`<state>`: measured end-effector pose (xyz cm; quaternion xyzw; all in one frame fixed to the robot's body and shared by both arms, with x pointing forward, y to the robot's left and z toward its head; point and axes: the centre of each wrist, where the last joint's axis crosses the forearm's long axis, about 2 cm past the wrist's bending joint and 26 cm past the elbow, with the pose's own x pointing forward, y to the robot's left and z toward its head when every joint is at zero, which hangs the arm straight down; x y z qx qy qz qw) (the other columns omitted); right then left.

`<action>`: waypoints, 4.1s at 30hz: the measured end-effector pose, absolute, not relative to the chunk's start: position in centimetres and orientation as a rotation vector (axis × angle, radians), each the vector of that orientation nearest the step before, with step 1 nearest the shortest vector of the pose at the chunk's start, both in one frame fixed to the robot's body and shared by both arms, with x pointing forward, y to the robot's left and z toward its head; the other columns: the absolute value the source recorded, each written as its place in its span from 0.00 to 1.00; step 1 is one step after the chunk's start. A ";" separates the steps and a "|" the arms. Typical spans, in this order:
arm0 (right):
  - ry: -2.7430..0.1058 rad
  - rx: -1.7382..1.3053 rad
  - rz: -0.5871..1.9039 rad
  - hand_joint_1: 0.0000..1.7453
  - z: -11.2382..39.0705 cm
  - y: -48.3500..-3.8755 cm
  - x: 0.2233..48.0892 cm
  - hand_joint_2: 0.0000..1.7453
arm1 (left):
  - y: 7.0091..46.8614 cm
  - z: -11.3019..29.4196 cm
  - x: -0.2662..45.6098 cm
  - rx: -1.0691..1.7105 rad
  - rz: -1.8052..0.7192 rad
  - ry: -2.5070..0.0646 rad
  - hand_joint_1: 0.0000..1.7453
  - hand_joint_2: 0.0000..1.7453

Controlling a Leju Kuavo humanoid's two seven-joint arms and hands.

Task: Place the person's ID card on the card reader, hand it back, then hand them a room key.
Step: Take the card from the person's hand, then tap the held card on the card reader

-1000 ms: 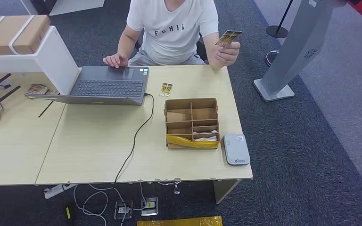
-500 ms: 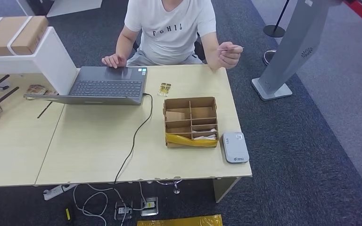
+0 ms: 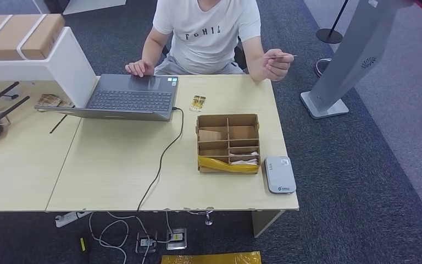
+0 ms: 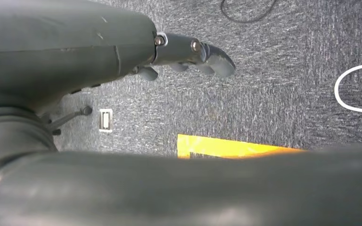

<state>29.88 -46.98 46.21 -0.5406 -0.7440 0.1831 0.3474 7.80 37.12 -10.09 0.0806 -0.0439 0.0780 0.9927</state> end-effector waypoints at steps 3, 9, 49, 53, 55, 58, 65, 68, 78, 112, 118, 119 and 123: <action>-1.876 -1.378 0.629 0.00 46.0 -45.1 30.3 1.00 | 37.2 -10.1 7.8 0.158 0.148 -0.090 0.00 0.00; -1.856 -1.335 0.789 0.00 44.8 -42.7 30.6 1.00 | 37.2 -10.1 7.8 0.157 0.141 -0.094 0.00 0.00; -1.560 -0.989 1.341 0.25 23.4 -32.9 36.9 1.00 | 37.6 -10.0 7.7 0.158 0.012 -0.108 0.00 0.00; -1.537 -0.986 1.343 1.00 22.5 -32.6 37.2 1.00 | 37.6 -10.0 7.6 0.158 0.006 -0.104 0.00 0.00; -1.514 -0.992 1.340 1.00 22.2 -32.5 37.2 1.00 | 37.6 -10.0 7.6 0.159 0.004 -0.104 0.00 0.00; -1.473 -0.995 1.337 1.00 22.0 -32.3 37.2 1.00 | 37.7 -10.0 7.6 0.160 -0.001 -0.103 0.00 0.00; -1.425 -0.996 1.341 1.00 22.0 -32.4 37.0 1.00 | 37.7 -10.0 7.5 0.162 -0.012 -0.100 0.00 0.00; -1.411 -1.001 1.349 1.00 21.9 -32.5 36.9 1.00 | 37.8 -10.0 7.5 0.164 -0.017 -0.099 0.00 0.00; -1.380 -1.000 1.375 1.00 20.8 -33.1 36.2 1.00 | 38.0 -10.0 7.4 0.170 -0.025 -0.098 0.00 0.00; -1.262 -0.786 1.360 1.00 9.7 -33.5 32.4 1.00 | 37.8 -10.0 7.5 0.181 -0.013 -0.085 0.00 0.00; -1.224 -0.775 1.358 1.00 8.5 -33.6 32.3 1.00 | 37.8 -10.0 7.5 0.190 -0.009 -0.085 0.00 0.00; -1.218 -0.774 1.357 1.00 8.3 -33.7 32.2 1.00 | 37.8 -10.0 7.5 0.193 -0.007 -0.084 0.00 0.00; -1.199 -0.762 1.345 1.00 7.6 -34.0 32.2 1.00 | 37.9 -10.0 7.5 0.198 -0.001 -0.079 0.00 0.00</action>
